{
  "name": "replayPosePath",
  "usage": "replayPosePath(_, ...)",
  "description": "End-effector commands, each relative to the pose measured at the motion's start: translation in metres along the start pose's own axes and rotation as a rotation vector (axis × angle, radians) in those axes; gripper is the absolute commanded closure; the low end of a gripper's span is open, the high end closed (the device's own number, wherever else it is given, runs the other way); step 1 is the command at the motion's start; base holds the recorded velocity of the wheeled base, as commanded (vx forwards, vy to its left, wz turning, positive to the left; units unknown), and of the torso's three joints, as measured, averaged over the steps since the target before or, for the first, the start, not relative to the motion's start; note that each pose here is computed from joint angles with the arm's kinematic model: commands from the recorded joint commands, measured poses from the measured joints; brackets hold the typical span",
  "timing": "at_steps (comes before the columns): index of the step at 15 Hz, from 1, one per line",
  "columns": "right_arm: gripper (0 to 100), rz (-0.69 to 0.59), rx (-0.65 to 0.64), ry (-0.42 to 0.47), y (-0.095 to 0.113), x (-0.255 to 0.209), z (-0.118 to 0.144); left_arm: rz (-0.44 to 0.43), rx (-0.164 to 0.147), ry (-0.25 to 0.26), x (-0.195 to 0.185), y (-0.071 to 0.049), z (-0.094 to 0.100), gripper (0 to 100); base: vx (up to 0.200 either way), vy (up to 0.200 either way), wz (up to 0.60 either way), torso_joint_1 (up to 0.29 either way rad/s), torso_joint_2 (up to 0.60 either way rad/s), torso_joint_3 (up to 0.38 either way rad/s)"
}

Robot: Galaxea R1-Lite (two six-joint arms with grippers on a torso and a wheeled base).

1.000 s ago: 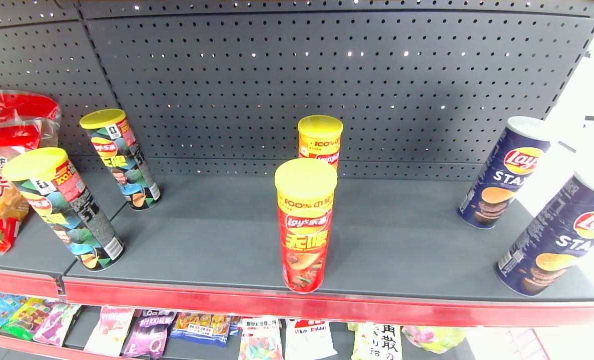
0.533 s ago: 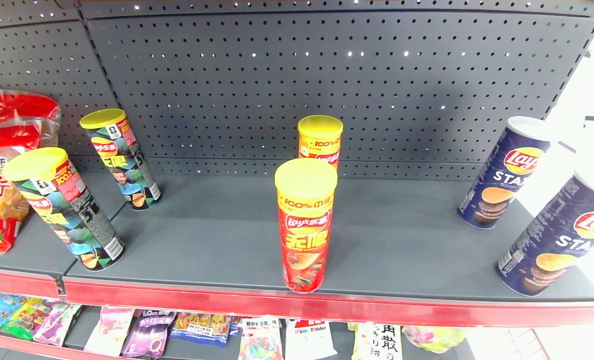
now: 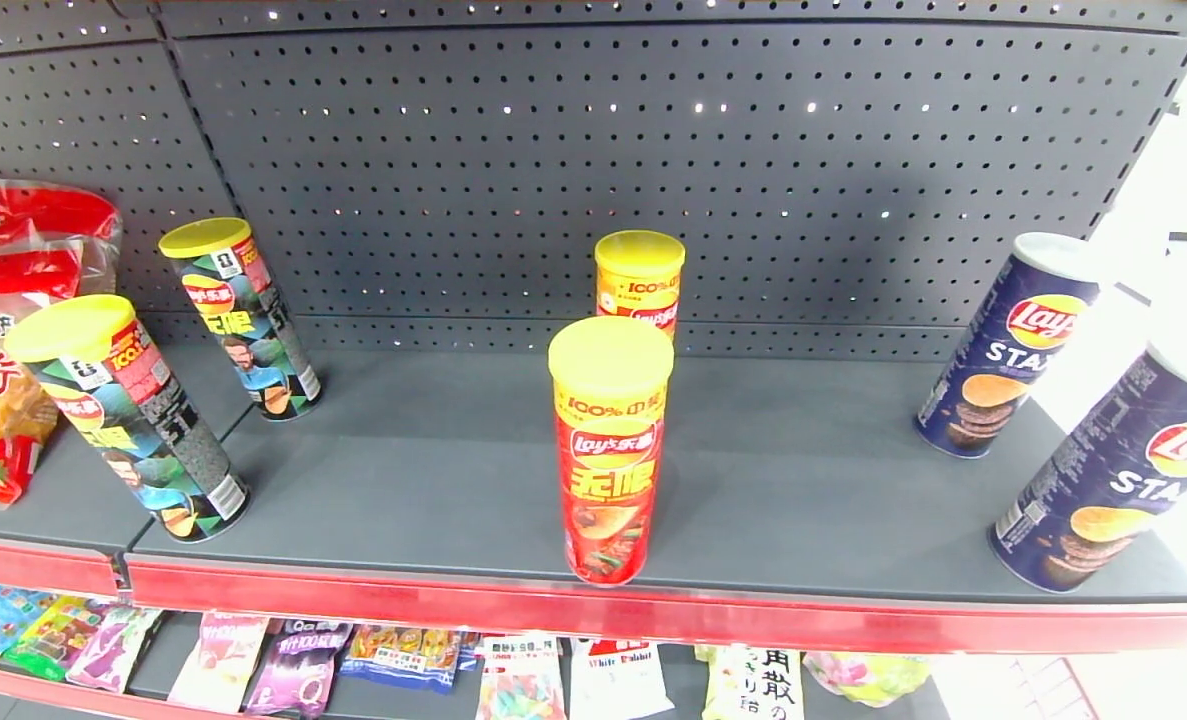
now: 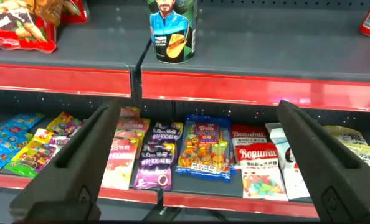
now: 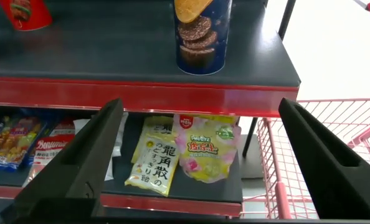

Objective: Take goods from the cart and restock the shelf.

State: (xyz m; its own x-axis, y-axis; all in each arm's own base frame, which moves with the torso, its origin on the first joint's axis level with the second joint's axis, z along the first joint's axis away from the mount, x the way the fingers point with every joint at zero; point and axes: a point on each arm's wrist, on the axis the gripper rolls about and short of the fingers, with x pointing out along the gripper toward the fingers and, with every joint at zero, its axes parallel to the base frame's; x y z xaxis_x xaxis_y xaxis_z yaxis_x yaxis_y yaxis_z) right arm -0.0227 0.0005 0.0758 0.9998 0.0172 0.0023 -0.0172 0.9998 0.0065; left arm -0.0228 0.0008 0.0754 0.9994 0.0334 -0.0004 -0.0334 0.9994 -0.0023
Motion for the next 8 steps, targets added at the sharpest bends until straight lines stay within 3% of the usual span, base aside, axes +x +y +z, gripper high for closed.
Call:
replayPosePath(1, 0, 0.001, 0.0, -0.001, 0.0, -0.0001, 0.0, 0.0, -0.001, 0.001, 0.0001, 0.0, 0.0001, 0, 0.0, 0.0, 0.0, 0.0, 0.0, 0.0)
replayPosePath(8, 0, -0.002, 0.0, -0.001, 0.0, -0.0001, 0.0, 0.0, 0.001, 0.001, 0.0001, 0.0, 0.0001, 0, 0.0, 0.0, 0.0, 0.0, 0.0, 0.0)
